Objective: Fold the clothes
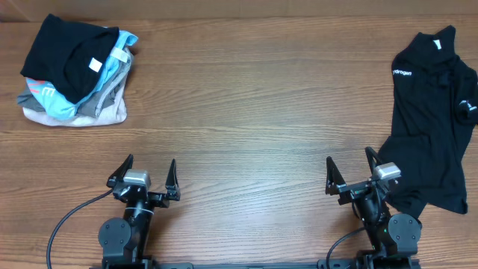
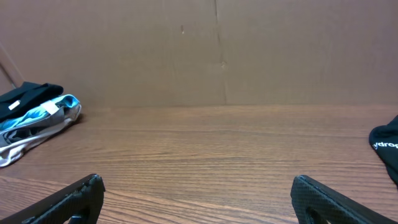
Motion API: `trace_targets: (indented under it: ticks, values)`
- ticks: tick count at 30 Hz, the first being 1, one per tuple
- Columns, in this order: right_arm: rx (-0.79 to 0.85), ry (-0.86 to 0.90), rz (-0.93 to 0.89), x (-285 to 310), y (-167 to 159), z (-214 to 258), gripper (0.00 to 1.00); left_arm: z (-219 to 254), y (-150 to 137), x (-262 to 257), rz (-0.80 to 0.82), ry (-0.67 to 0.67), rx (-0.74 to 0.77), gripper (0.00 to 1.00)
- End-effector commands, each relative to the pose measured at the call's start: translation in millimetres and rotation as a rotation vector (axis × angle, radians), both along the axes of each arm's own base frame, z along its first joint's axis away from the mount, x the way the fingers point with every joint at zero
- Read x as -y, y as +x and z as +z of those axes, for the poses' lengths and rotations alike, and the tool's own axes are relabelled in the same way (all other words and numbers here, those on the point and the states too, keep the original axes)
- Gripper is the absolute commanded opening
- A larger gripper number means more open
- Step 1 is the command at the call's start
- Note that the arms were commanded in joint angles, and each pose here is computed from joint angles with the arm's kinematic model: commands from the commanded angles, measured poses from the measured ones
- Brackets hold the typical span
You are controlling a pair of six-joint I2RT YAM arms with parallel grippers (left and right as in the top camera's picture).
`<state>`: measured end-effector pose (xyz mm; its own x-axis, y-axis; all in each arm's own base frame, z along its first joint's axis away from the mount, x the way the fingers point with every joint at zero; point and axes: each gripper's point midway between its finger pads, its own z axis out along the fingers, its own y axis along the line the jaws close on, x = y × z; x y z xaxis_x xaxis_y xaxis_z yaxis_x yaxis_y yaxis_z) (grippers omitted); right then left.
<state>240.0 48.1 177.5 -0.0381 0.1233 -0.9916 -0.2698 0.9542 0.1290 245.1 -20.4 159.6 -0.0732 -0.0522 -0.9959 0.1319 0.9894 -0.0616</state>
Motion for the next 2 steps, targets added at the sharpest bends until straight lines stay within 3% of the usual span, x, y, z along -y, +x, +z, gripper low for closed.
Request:
trace_targets:
  ticks: [1,2]
  values:
    - [0.007,-0.003,0.005,-1.4,-0.2,-1.4,1.00,0.1,-0.3,-0.1,0.004,-0.005,0.004,1.00]
    - [0.007,-0.003,0.005,-1.4,-0.2,-1.4,1.00,0.1,-0.3,-0.1,0.004,-0.005,0.004,1.00]
